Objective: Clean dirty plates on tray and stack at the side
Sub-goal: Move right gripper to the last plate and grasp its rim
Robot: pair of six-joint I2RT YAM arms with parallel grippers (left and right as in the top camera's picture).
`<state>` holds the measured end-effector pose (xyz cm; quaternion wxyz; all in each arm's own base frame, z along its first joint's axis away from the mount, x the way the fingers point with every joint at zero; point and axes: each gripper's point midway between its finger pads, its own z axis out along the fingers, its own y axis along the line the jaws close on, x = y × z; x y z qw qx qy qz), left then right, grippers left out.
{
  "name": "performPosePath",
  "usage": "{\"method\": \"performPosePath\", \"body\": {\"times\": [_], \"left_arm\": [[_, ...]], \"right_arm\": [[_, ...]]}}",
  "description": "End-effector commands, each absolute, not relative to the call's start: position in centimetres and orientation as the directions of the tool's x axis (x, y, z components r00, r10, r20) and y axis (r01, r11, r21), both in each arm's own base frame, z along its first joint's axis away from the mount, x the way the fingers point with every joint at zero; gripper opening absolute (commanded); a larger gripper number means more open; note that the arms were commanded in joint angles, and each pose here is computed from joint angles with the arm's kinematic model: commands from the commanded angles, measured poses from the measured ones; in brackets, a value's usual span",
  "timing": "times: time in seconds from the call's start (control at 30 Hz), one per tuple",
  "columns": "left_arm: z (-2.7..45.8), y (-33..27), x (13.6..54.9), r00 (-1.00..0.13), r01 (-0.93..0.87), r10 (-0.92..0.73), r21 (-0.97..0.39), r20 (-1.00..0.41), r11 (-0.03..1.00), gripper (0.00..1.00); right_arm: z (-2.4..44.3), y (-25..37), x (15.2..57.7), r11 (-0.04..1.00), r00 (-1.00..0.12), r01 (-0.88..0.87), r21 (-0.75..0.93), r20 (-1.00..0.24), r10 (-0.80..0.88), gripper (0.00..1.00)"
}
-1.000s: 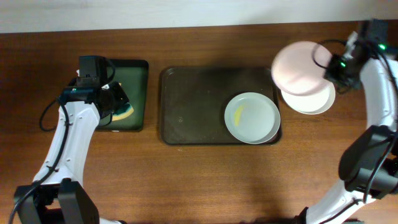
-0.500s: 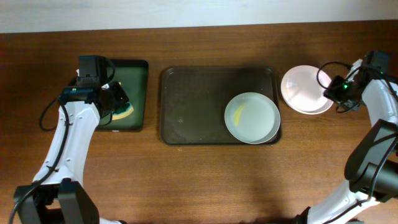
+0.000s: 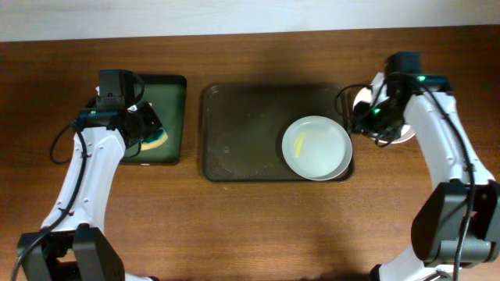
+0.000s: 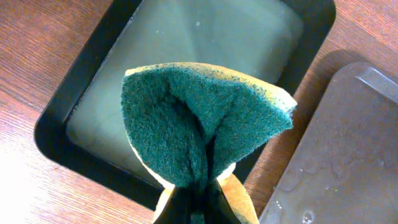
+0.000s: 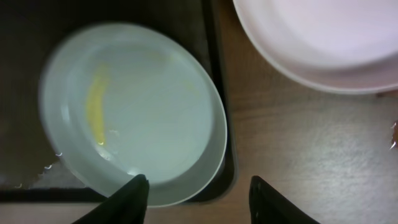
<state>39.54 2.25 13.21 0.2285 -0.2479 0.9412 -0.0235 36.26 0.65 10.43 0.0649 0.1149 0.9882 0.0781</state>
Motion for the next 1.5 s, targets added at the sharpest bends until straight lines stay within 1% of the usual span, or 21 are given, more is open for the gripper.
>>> {"method": "performPosePath", "body": {"times": [0.0, 0.03, 0.07, 0.2, 0.23, 0.27, 0.3, 0.33, 0.43, 0.5, 0.63, 0.87, 0.9, 1.0, 1.07, 1.17, 1.2, 1.23, 1.27, 1.37, 1.47], "left_arm": [[14.0, 2.2, 39.4, -0.763, -0.454, -0.483, -0.176, -0.429, 0.873, 0.0], [14.0, 2.2, 39.4, -0.763, -0.454, -0.483, -0.176, -0.429, 0.873, 0.0], [14.0, 2.2, 39.5, -0.762, -0.454, -0.483, -0.176, -0.43, 0.873, 0.0], [14.0, 2.2, 39.5, -0.762, -0.454, -0.483, -0.177, -0.431, 0.873, 0.0], [14.0, 2.2, 39.5, -0.761, -0.454, -0.483, -0.178, -0.432, 0.873, 0.0], [14.0, 2.2, 39.6, -0.761, -0.454, -0.483, -0.178, -0.433, 0.873, 0.0], [14.1, 2.2, 39.6, -0.759, -0.453, -0.483, -0.179, -0.436, 0.873, 0.0], [14.1, 2.2, 39.7, -0.758, -0.453, -0.483, -0.18, -0.437, 0.873, 0.0], [14.1, 2.2, 39.7, -0.758, -0.453, -0.483, -0.18, -0.437, 0.873, 0.0], [14.1, 2.2, 39.7, -0.759, -0.452, -0.483, -0.181, -0.437, 0.873, 0.0], [14.1, 2.2, 39.6, -0.759, -0.453, -0.483, -0.18, -0.436, 0.873, 0.0], [14.1, 2.2, 39.6, -0.759, -0.453, -0.483, -0.18, -0.436, 0.873, 0.0], [14.1, 2.2, 39.6, -0.759, -0.453, -0.483, -0.18, -0.436, 0.873, 0.0], [14.1, 2.1, 39.6, -0.76, -0.451, -0.482, -0.18, -0.435, 0.874, 0.0], [14.1, 1.6, 39.7, -0.766, -0.439, -0.471, -0.18, -0.437, 0.88, 0.0], [14.2, 1.1, 39.8, -0.768, -0.428, -0.463, -0.183, -0.442, 0.885, 0.0], [14.2, 1.1, 39.8, -0.768, -0.428, -0.463, -0.183, -0.442, 0.885, 0.0], [14.2, 1.1, 39.8, -0.768, -0.428, -0.463, -0.183, -0.442, 0.885, 0.0], [14.2, 1.1, 39.8, -0.769, -0.428, -0.463, -0.183, -0.441, 0.885, 0.0], [14.2, 1.1, 39.8, -0.769, -0.427, -0.462, -0.183, -0.441, 0.885, 0.0], [14.1, 0.9, 39.8, -0.772, -0.423, -0.459, -0.183, -0.44, 0.887, 0.0]], "right_arm": [[7.9, 0.6, 34.7, 0.94, -0.938, 0.332, 0.072, -0.074, 0.337, 0.59], [7.2, 1.0, 34.6, 0.939, -0.937, 0.336, 0.075, -0.073, 0.341, 0.69], [6.4, 1.5, 34.3, 0.941, -0.941, 0.328, 0.088, -0.065, 0.334, 0.73], [5.6, 2.3, 33.6, 0.938, -0.943, 0.323, 0.124, -0.034, 0.33, 0.72], [5.4, 2.3, 33.5, 0.938, -0.944, 0.324, 0.122, -0.029, 0.33, 0.67], [5.3, 2.4, 33.3, 0.939, -0.944, 0.323, 0.121, -0.026, 0.328, 0.59], [5.1, 2.5, 33.1, 0.94, -0.946, 0.32, 0.117, -0.02, 0.325, 0.49], [4.9, 2.6, 33.0, 0.94, -0.946, 0.32, 0.117, -0.019, 0.324, 0.46], [4.0, 2.7, 32.8, 0.918, -0.923, 0.379, 0.118, -0.017, 0.384, 0.45], [3.4, 2.8, 32.7, 0.916, -0.921, 0.383, 0.12, -0.021, 0.388, 0.42], [1.8, 2.8, 31.8, 0.895, -0.901, 0.43, 0.117, -0.007, 0.433, 0.42], [1.3, 3.3, 32.6, 0.894, -0.902, 0.42, 0.154, -0.04, 0.431, 0.41], [1.3, 3.6, 32.9, 0.896, -0.904, 0.412, 0.163, -0.048, 0.424, 0.38], [1.0, 4.6, 33.3, 0.907, -0.915, 0.385, 0.171, -0.062, 0.399, 0.18], [0.4, 5.7, 33.5, 0.919, -0.927, 0.354, 0.172, -0.064, 0.369, 0.15], [-0.4, 7.6, 33.4, 0.941, -0.95, 0.293, 0.17, -0.063, 0.307, 0.16], [-0.6, 8.3, 33.5, 0.95, -0.958, 0.262, 0.169, -0.074, 0.278, 0.21], [-0.5, 8.7, 33.9, 0.955, -0.961, 0.242, 0.175, -0.092, 0.26, 0.29], [-0.2, 8.9, 34.4, 0.955, -0.96, 0.235, 0.183, -0.108, 0.257, 0.31], [0.9, 8.2, 36.1, 0.946, -0.948, 0.254, 0.2, -0.144, 0.284, 0.31], [1.2, 7.2, 36.7, 0.938, -0.937, 0.279, 0.206, -0.156, 0.313, 0.31]]}}
